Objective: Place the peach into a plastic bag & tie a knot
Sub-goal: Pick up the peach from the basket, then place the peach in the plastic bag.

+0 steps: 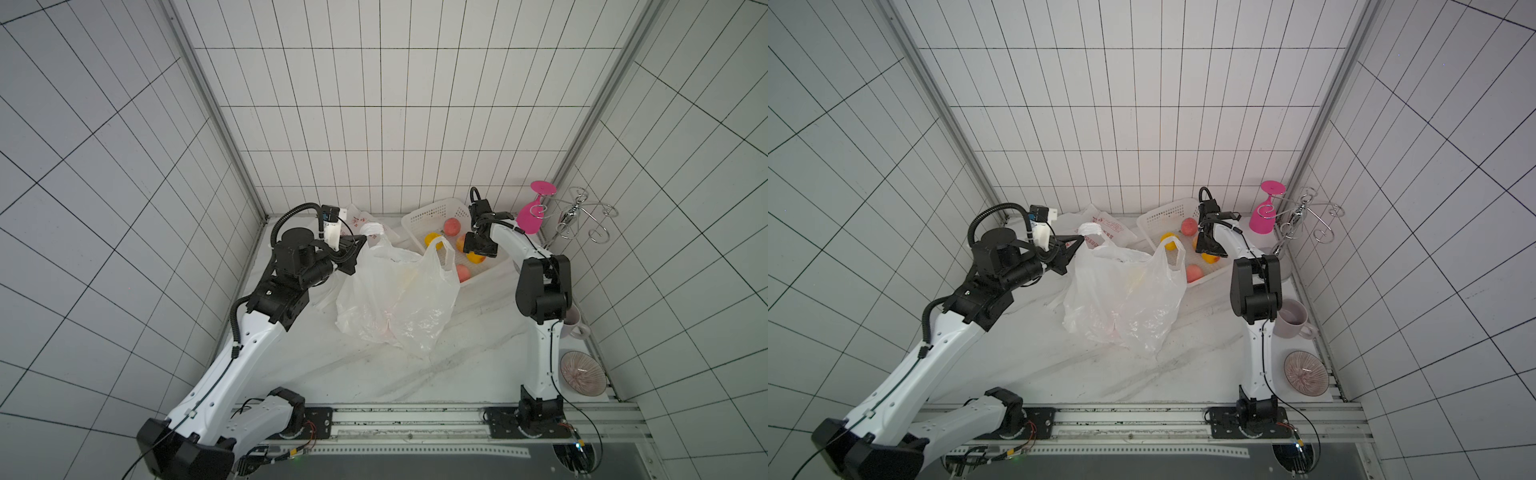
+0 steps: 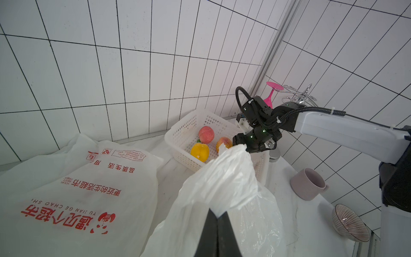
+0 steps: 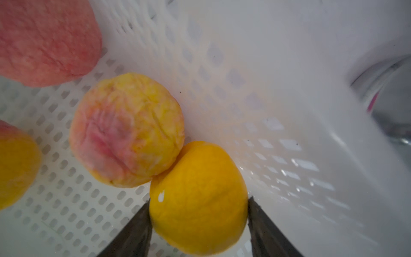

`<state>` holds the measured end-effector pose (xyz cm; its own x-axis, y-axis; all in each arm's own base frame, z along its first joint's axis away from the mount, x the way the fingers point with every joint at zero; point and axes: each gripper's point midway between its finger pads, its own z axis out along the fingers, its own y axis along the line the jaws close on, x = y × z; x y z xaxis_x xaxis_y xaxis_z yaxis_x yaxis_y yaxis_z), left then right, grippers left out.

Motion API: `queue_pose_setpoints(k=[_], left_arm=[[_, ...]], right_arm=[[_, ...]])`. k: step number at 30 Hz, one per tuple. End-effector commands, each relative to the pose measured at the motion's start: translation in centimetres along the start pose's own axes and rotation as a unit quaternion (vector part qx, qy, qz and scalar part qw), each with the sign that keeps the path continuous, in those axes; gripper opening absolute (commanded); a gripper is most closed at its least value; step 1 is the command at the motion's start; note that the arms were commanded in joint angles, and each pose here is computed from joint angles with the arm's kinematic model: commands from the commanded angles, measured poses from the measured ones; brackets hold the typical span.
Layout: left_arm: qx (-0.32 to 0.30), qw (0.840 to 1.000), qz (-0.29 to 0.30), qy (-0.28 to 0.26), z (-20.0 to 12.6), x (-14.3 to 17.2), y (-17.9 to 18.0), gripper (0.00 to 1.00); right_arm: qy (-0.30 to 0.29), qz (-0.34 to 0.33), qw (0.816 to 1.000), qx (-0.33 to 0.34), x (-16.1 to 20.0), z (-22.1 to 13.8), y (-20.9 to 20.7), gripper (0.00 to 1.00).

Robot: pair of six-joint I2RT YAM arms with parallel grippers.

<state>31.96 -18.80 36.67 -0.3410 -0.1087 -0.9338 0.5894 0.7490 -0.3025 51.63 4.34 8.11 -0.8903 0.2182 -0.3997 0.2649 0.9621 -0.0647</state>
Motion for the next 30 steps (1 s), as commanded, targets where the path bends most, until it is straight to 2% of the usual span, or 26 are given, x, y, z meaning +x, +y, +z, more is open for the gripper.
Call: queue_pose_setpoints(k=[1,6,10,14,20,25,30], left_arm=[[0.017,1.0,0.013,-0.014,-0.2,-1.4,-1.0,0.0],[0.033,0.999,0.014,-0.013,0.0,-1.4,-1.5,0.0],[0.054,0.998,0.01,-0.012,0.3,-1.4,-2.1,0.0],[0.092,0.996,0.005,-0.015,0.3,-1.5,-3.3,0.0],[0.143,0.989,0.015,-0.024,-0.1,-1.6,-5.0,0.0],[0.188,0.981,0.032,-0.024,-0.4,-1.4,-6.4,0.0],[0.188,0.981,0.035,-0.014,0.2,-1.0,-6.2,0.0]], right_arm=[[-0.043,0.013,0.999,-0.014,-3.0,-3.4,0.1,0.53],[-0.1,0.026,0.992,-0.071,-3.8,-10.1,1.0,0.34],[-0.119,0.029,0.981,-0.148,-2.2,-15.4,3.0,0.27],[-0.136,0.02,0.964,-0.226,0.4,-20.0,5.0,0.23],[-0.128,-0.01,0.937,-0.325,5.0,-25.3,7.3,0.19],[-0.105,-0.033,0.901,-0.42,7.7,-29.3,8.5,0.17],[-0.111,-0.065,0.882,-0.453,9.8,-32.9,7.4,0.14]])
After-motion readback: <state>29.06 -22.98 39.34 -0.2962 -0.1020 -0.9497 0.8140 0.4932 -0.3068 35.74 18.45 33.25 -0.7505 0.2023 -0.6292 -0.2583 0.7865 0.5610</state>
